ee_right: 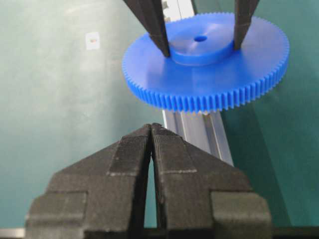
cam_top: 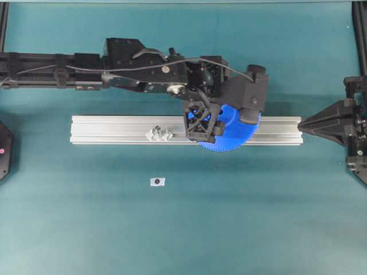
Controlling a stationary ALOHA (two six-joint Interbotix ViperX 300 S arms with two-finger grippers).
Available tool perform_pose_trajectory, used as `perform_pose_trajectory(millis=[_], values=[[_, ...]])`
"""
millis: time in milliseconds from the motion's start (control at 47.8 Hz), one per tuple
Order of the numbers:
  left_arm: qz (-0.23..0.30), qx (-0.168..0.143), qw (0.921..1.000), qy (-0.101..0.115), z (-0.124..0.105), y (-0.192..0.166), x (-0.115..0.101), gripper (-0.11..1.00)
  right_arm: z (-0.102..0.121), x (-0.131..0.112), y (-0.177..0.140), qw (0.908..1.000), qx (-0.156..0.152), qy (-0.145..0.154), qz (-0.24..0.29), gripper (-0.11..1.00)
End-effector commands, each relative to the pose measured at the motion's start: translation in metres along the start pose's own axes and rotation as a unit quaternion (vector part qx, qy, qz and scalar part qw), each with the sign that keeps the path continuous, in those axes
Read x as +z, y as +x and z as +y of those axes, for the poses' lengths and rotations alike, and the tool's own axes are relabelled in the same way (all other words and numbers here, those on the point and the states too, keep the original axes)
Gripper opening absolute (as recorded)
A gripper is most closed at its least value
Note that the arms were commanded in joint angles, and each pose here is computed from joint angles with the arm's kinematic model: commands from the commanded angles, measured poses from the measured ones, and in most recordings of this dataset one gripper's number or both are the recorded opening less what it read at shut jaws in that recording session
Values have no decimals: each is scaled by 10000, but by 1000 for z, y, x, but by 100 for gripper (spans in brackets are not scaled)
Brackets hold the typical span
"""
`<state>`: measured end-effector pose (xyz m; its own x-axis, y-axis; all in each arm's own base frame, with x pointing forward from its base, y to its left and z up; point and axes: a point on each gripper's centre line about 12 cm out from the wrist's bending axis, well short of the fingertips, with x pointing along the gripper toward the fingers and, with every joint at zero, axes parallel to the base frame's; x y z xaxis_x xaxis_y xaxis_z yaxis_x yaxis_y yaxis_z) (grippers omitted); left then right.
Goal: Insert the large gear onto the shaft.
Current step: 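Align the gear's center hole above the shaft tip with the left gripper, then lower the gear down onto the shaft with the left gripper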
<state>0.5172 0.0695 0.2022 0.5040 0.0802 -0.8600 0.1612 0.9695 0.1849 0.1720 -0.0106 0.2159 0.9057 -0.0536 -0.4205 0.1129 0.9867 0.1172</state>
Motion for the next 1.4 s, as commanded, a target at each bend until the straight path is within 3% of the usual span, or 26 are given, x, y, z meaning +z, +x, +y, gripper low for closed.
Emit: perform_pose_trajectory(millis=[0, 544, 1382], values=[[-108, 62, 9999, 0, 6, -8, 6, 81, 0, 6, 0, 9999, 3, 64, -85, 10], [-150, 61, 9998, 127, 4, -7, 16, 81, 0, 6, 0, 9999, 3, 64, -85, 10], [-21, 11, 9999, 112, 5, -13, 17, 86, 0, 5, 0, 9999, 3, 64, -85, 10]])
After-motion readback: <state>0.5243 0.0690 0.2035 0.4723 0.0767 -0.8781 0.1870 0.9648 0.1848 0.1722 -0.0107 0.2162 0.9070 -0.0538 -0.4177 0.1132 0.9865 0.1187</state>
